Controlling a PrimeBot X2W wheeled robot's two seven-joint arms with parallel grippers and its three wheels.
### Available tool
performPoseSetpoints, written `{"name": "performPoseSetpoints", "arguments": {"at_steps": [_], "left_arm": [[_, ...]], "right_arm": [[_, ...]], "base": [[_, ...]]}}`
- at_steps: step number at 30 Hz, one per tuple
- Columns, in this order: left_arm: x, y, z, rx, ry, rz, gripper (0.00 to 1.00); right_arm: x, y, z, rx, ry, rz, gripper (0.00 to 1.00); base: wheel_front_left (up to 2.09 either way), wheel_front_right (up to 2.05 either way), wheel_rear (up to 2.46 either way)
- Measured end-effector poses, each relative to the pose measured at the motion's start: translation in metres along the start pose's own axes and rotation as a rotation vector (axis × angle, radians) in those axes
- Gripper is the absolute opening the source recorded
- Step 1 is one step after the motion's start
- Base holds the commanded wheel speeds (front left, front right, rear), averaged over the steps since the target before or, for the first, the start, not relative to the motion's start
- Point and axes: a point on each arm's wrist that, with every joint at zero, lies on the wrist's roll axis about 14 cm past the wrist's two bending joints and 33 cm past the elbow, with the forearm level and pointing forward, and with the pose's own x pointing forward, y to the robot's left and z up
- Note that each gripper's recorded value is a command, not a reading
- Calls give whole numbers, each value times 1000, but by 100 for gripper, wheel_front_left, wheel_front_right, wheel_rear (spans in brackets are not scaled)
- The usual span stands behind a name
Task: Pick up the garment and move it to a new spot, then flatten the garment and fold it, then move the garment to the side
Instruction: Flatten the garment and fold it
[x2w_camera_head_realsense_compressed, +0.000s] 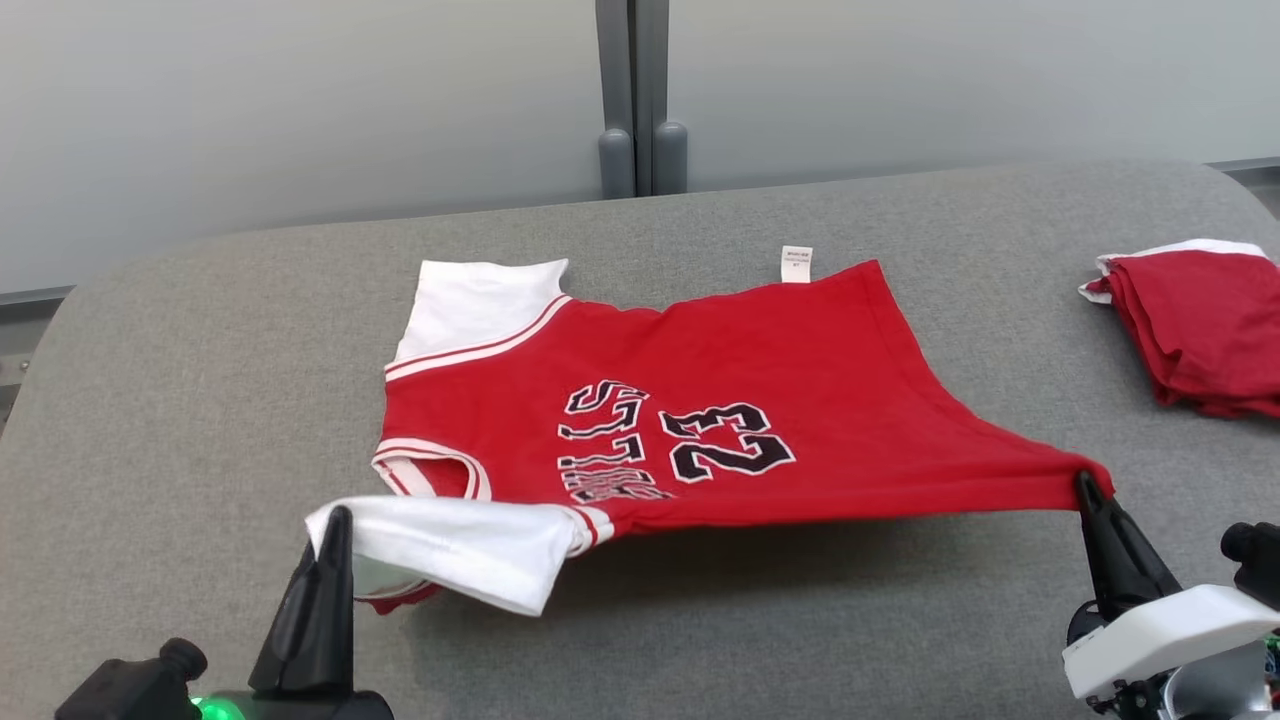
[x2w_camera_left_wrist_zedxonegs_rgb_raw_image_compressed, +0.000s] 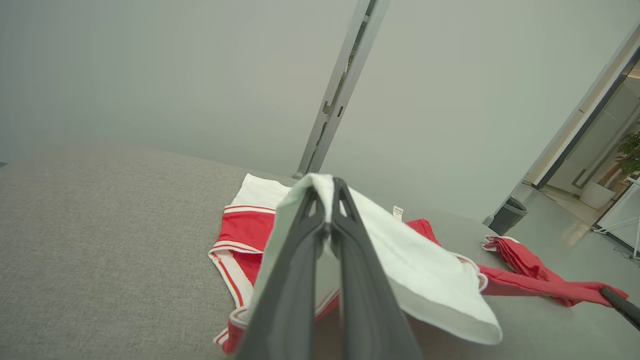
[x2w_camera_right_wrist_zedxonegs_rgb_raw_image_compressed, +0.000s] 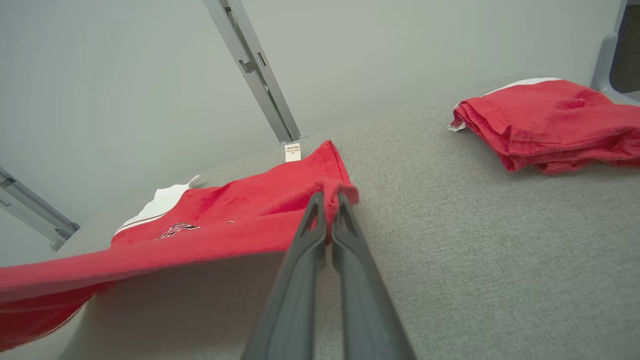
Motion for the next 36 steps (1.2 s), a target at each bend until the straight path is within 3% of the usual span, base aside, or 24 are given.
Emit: {"name": "performPoseSetpoints", "arguments": {"at_steps": [8, 20, 28, 36], "left_arm": [[-7, 9, -45, -34, 167, 20, 0], [-16, 15, -83, -70, 304, 24, 0], [25, 11, -90, -49, 265, -29, 0], [59, 15, -103, -14, 249, -36, 0]], "right_arm": [[-7, -6, -47, 15, 161, -23, 0], [-3, -11, -74, 18, 242, -40, 0], [15, -12, -87, 76, 274, -50, 0], [47, -10, -80, 90, 220, -51, 0]], "base": [[0, 0, 0], [0, 0, 0], [0, 0, 0], [0, 0, 0]]}}
